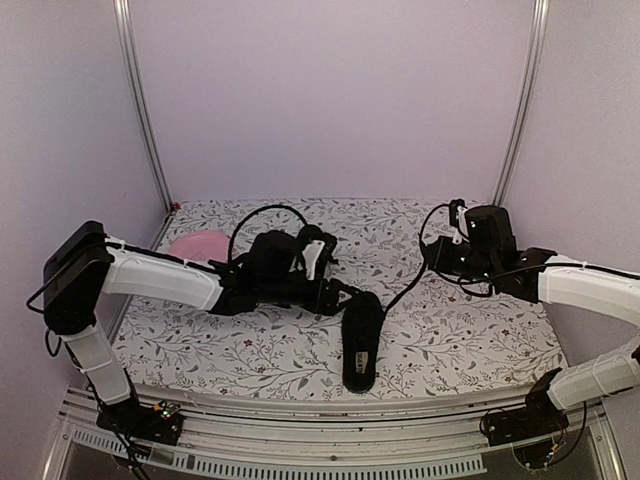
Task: Tie the shoes
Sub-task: Place the shoelace at the center of the board.
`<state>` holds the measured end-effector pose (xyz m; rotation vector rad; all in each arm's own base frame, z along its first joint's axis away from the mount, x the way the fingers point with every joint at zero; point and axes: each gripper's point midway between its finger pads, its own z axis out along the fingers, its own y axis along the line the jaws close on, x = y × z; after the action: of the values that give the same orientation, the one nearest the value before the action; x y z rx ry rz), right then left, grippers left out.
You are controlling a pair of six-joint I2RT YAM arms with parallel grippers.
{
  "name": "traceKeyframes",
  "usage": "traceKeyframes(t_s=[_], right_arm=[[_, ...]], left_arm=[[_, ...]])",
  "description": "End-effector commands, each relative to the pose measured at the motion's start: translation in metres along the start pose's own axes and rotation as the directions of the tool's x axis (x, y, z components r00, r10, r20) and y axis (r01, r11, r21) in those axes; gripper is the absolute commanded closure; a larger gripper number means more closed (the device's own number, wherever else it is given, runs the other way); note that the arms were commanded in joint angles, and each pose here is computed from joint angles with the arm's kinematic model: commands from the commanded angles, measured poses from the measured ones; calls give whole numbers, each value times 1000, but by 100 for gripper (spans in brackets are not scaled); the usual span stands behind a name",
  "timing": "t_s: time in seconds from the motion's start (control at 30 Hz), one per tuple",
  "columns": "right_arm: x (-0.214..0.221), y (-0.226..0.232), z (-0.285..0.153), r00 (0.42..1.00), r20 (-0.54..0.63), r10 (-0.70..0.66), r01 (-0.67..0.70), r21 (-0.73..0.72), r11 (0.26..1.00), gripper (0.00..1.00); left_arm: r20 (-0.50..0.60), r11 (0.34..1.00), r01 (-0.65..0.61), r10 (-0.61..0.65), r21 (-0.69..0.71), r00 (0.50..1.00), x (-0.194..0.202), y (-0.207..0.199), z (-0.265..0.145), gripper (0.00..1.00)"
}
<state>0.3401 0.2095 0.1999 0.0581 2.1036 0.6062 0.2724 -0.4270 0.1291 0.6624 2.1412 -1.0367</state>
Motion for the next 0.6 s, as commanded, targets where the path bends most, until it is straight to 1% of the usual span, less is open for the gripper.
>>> traceKeyframes(t_s=[0.0,0.03,0.07,0.1,0.13,0.17,0.2,0.27,0.33,0.43,0.47,0.57], right_arm=[[71,-69,-5,982,-148,113,-73,255,964,95],[77,-72,-4,979,-167,114,-67,263,962,80],[80,-69,-2,978,-182,103,-56,247,967,57],[80,-64,1,978,-202,56,-11,218,976,42],[78,-59,4,978,-211,11,31,196,980,34],[75,-49,9,976,-217,-22,58,161,985,29],[73,-39,15,969,-233,-84,113,115,987,28],[63,-17,31,954,-253,-158,179,60,982,27],[64,4,50,931,-288,-225,233,-5,972,26],[69,26,83,899,-338,-277,266,-81,961,25],[80,25,97,877,-386,-285,277,-78,958,26],[93,37,127,827,-454,-331,324,-95,941,29]], left_arm=[[210,990,19,11,-138,978,-29,16,-42,24],[242,986,23,17,-163,970,-32,20,-52,21],[271,982,25,27,-186,962,-36,23,-62,18],[290,978,26,37,-209,956,-38,27,-70,14],[301,975,25,44,-222,953,-38,31,-77,9],[306,973,30,44,-230,951,-41,35,-81,7],[306,969,45,32,-241,951,-42,42,-86,6],[307,965,94,-14,-247,952,-43,57,-92,5],[331,960,139,-53,-243,942,-42,70,-101,5],[394,953,189,-84,-236,915,-41,84,-120,5],[405,951,200,-90,-237,910,-40,87,-125,5],[403,945,213,-98,-250,910,-37,91,-134,5]])
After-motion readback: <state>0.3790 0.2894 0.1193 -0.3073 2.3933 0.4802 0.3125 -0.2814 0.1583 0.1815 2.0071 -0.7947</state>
